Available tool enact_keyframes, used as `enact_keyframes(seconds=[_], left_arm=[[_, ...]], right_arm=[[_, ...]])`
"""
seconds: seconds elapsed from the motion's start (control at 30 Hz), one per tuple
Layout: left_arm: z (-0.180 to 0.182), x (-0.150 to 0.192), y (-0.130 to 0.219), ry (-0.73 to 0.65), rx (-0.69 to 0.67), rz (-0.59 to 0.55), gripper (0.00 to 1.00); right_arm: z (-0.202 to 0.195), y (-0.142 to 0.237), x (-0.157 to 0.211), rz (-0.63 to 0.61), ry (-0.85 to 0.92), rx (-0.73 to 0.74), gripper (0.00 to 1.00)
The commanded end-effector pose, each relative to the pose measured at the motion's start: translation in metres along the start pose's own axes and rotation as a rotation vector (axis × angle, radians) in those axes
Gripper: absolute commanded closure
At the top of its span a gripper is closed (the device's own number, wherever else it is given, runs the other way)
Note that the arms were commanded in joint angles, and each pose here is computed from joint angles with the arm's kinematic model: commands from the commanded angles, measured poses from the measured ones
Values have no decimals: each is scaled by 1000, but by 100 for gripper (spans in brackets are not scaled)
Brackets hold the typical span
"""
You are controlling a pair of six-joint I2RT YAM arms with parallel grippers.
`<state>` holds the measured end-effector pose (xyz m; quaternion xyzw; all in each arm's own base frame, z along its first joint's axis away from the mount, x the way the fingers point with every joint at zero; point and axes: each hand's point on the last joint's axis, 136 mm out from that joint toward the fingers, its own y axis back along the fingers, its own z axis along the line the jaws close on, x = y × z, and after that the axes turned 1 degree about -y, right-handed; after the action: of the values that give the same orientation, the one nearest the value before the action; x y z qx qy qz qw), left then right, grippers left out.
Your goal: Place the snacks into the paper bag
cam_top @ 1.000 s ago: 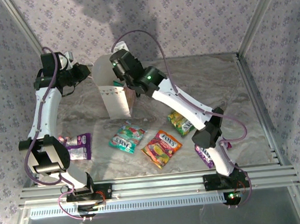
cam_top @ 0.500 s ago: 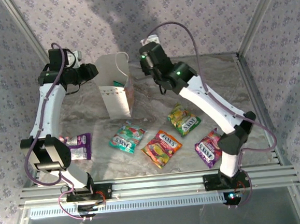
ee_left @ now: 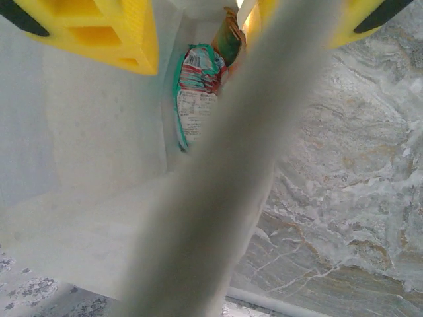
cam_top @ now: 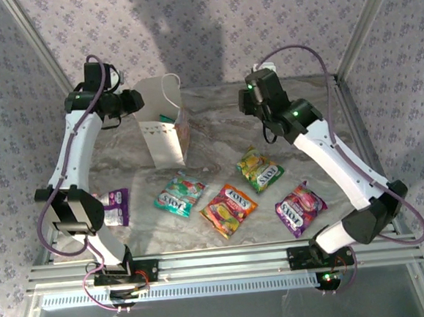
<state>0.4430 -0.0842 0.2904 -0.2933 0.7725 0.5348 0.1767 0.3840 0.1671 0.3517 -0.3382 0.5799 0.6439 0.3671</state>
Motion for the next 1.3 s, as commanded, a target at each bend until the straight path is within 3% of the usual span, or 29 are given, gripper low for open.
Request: enact_keyframes(seconds=[0.0,0.2,0.43,0.67,1.0,1.27], left_arm=[[-2,8,1,-12,-8,46,59],[-19,-3,18,-25,61,-3,59],[4,2,29,-44,-70,-2,58],[4,2,30,-55,-73,-5,58],[-27,-10,46,-56,74,-45,57],[-2,-1,46,-38,-57,-14,57]], right_arm=[[-16,5,11,31,-64,0,41],[-35,5,15,33,-104,17,41],[-40,-1,16,45,-115,16,41],[-44,-4,19,54,-124,25,41],[-50,-5,21,56,-132,40,41],[-52,-6,25,68,-127,41,41]])
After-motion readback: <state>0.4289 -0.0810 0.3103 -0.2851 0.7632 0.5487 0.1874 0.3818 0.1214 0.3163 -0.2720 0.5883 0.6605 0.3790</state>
